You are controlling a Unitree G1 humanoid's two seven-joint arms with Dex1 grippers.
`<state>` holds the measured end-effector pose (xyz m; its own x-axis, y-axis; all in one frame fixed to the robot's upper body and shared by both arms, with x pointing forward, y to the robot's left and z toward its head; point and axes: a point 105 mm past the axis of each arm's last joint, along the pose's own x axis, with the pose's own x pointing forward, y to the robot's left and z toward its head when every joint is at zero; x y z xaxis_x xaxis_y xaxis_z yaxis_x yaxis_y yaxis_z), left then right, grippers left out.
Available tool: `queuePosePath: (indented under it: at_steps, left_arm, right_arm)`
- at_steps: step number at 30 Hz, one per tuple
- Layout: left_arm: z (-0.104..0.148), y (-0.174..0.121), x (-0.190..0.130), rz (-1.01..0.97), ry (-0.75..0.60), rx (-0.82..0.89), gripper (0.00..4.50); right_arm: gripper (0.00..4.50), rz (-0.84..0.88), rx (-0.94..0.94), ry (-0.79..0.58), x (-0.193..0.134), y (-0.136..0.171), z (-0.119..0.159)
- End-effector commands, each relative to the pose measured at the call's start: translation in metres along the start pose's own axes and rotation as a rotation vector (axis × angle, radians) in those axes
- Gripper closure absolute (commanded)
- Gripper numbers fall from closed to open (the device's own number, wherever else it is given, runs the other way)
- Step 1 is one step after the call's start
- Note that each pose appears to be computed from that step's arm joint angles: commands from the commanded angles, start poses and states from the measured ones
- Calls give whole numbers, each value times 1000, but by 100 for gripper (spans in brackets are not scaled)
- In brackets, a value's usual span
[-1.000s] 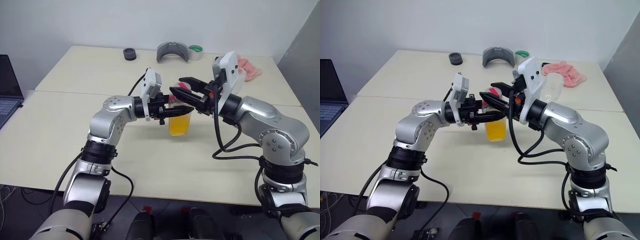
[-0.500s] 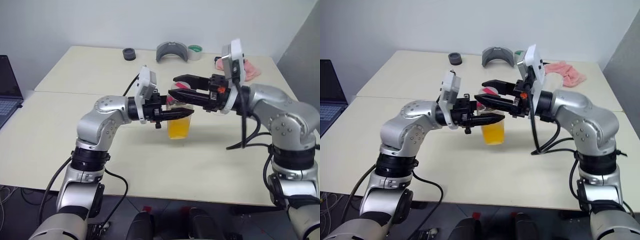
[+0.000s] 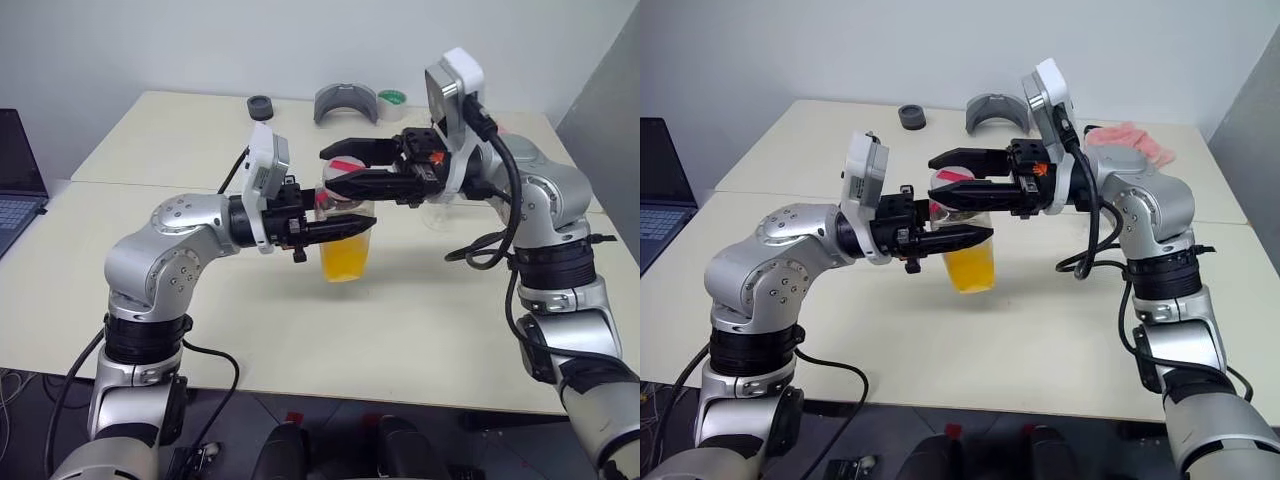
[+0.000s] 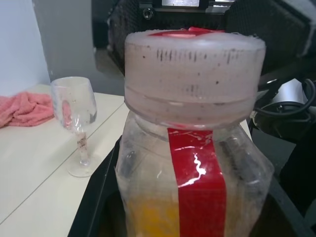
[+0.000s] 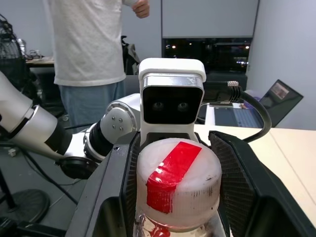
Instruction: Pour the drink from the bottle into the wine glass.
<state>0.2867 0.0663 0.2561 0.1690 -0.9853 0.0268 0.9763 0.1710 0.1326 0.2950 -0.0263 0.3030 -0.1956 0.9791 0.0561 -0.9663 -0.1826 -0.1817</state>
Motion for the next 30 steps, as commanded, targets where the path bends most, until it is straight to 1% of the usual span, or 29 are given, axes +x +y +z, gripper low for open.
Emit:
queuePosePath:
  at_steps: [1, 4, 5, 8, 13, 14, 16, 18, 22, 25, 30]
  left_arm:
    - [10, -13, 6, -58, -23, 39, 271]
    - [7, -10, 4, -52, -19, 32, 271]
    - [6, -9, 3, -51, -18, 30, 271]
    - [3, -4, 4, -48, -18, 28, 271]
    - [1, 5, 8, -51, -32, 33, 271]
    - [1, 6, 9, -54, -35, 34, 271]
    - [0, 9, 11, -61, -36, 40, 271]
    - [-1, 12, 12, -67, -37, 43, 271]
    - [-2, 14, 16, -95, -38, 50, 271]
    - [0, 17, 21, -112, -43, 56, 271]
    - [0, 20, 24, -127, -41, 67, 271]
  right_arm:
    - [128, 42, -27, 40, -1, 10, 2]
    - [20, -31, -21, 66, -17, 11, 4]
    - [4, -70, -25, 75, -23, 14, 8]
    - [4, -161, -18, 80, -34, 21, 17]
    - [4, -474, -169, 129, -34, 24, 22]
    - [4, -509, -160, 114, -30, 26, 23]
    - [4, -625, -147, 141, -29, 22, 16]
    - [4, -698, -117, 114, -25, 24, 13]
    - [4, -857, -125, 80, -21, 18, 13]
    - [4, -903, -88, 53, -15, 14, 13]
    - [4, -925, -65, 42, -12, 13, 13]
